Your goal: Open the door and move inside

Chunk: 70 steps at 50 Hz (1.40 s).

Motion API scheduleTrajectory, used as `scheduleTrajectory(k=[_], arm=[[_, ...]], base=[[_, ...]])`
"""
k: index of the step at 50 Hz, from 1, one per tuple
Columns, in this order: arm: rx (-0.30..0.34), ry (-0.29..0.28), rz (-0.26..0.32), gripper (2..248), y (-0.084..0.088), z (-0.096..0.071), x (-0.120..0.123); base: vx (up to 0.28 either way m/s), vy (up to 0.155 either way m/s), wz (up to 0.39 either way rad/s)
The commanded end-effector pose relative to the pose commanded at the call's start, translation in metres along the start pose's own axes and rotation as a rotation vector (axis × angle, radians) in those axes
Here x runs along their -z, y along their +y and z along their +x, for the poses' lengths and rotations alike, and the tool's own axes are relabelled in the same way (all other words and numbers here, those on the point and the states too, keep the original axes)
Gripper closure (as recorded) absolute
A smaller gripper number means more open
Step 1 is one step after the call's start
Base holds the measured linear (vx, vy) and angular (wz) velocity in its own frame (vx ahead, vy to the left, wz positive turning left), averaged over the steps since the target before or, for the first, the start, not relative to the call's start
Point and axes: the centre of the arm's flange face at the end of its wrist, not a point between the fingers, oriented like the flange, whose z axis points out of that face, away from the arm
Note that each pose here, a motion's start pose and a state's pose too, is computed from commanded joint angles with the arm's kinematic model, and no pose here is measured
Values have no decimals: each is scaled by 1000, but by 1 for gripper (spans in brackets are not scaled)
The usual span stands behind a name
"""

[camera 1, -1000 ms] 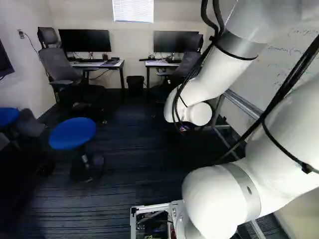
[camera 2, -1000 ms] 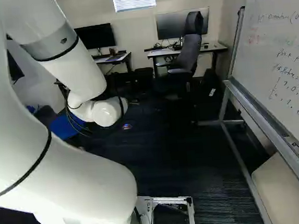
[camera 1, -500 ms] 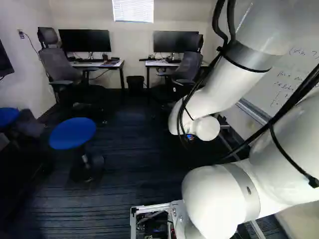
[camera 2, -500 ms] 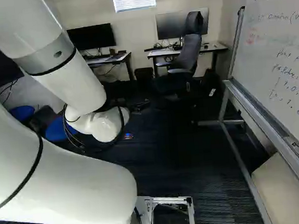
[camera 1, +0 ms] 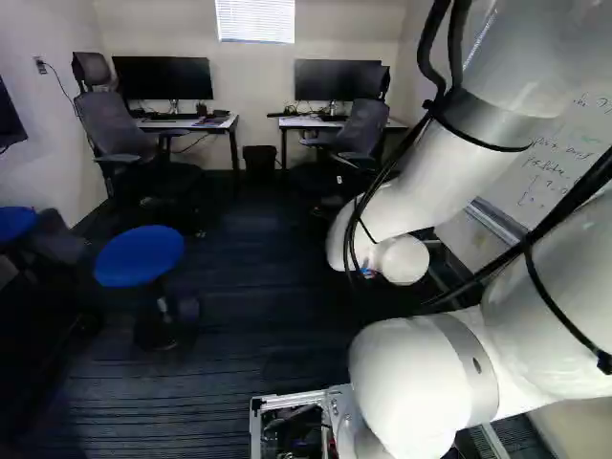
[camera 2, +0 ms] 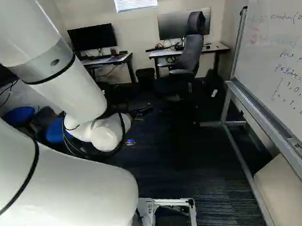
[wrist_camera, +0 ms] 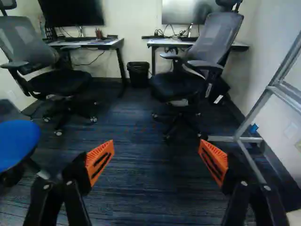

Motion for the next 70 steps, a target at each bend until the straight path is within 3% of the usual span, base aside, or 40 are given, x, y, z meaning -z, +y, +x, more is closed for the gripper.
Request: scheduleTrajectory(k=[70], arm=[[0,0,0,3,0,0,0]], base=[[0,0,0]])
